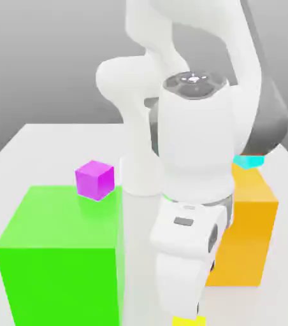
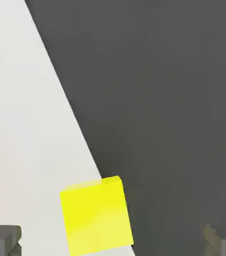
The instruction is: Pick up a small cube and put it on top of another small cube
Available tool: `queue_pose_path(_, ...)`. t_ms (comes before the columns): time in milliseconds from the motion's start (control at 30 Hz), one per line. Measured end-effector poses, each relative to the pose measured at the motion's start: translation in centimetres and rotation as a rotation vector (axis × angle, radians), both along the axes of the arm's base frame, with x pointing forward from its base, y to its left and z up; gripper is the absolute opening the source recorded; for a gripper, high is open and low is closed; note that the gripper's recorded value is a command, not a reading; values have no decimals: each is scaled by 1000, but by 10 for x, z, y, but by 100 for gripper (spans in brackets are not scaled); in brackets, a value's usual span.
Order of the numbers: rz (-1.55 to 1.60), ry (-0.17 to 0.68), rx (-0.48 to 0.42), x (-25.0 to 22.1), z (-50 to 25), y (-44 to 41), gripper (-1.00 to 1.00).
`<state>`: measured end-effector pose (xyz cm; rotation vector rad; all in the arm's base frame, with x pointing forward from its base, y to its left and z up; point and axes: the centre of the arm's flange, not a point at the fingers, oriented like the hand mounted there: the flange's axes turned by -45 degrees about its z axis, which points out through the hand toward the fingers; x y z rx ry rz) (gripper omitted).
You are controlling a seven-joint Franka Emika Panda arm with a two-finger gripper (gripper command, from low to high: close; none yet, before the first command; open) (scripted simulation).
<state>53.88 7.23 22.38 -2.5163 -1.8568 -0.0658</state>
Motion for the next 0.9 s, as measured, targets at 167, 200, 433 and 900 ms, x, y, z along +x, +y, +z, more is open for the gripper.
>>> queue_pose_path(167, 70, 23, -37, -2, -74, 0, 0)
queue_pose_path(200, 71, 23, -37, -3, -84, 0, -100)
queue_pose_path(433, 72, 26, -37, -3, -84, 0, -100)
queue_pose_path(900, 584, -158, -223, -8, 7, 105, -100)
